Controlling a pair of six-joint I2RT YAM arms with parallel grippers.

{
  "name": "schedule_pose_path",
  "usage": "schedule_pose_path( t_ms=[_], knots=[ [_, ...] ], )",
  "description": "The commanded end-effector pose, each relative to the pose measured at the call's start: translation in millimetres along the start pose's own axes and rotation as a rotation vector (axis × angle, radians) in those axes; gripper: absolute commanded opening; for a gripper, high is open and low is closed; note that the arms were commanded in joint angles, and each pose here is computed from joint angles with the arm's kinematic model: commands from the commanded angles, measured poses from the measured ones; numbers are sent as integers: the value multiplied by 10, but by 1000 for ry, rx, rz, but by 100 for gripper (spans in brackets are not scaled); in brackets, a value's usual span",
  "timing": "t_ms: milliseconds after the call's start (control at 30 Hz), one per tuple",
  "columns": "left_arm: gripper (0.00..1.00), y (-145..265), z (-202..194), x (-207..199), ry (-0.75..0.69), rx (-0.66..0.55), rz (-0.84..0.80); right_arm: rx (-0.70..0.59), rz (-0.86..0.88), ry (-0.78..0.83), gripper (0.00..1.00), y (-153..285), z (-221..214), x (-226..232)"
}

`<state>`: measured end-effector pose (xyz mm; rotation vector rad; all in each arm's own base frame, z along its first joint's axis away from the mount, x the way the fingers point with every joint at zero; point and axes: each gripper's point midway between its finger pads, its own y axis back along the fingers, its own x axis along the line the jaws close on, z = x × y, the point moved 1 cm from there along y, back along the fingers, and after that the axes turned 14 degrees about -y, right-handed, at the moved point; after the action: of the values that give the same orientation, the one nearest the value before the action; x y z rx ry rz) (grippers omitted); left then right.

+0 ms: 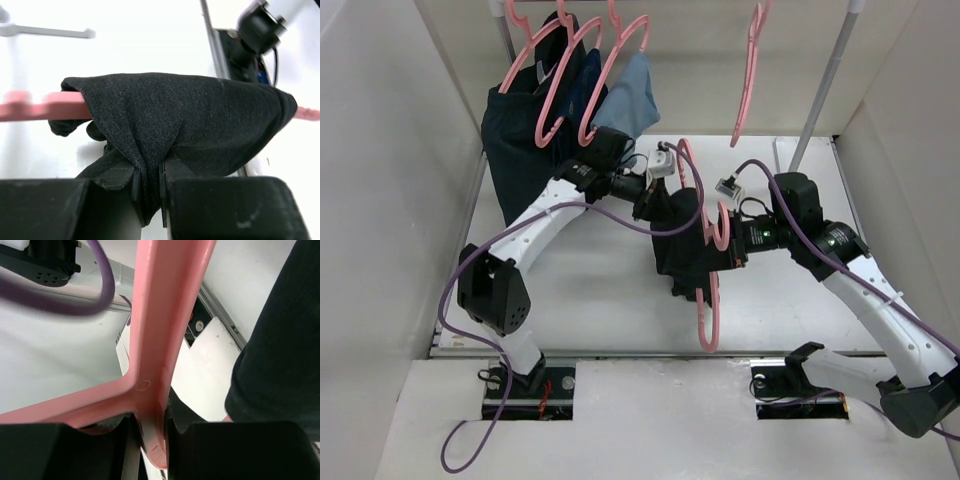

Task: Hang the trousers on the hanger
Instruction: Place the hanger at the clothesline.

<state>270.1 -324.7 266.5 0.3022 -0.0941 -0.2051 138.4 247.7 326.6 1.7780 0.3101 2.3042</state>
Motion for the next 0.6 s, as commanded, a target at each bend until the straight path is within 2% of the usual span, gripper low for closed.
schedule_pose_path(
  t_ms=[0,133,167,200,233,267,300,333,400,533,567],
  knots=[
    [0,175,478,281,-80,-115,99,11,69,56,0,85,-58,211],
    [0,158,394,228,-180,-57,62,-10,65,61,0,99,-20,256],
    [0,143,288,113,-151,-7,36,-19,59,61,0,96,-6,246],
    [0,113,218,73,-235,24,15,-23,64,62,0,109,2,289],
    [0,47,169,-22,-249,51,-16,-38,68,67,0,118,32,331],
    [36,27,47,-54,-233,98,-17,-34,64,49,0,99,48,312],
    [57,41,-1,-81,-210,120,-20,-49,68,67,0,122,77,377],
    [73,39,-45,-114,-190,127,-29,-59,60,50,0,108,121,379],
    [100,121,-47,-125,-151,127,-18,-92,60,63,0,129,180,447],
    [100,590,162,-140,-151,67,74,-160,72,42,0,152,316,624],
    [98,723,335,-239,-189,46,100,-176,86,46,0,141,347,676]
  ],
)
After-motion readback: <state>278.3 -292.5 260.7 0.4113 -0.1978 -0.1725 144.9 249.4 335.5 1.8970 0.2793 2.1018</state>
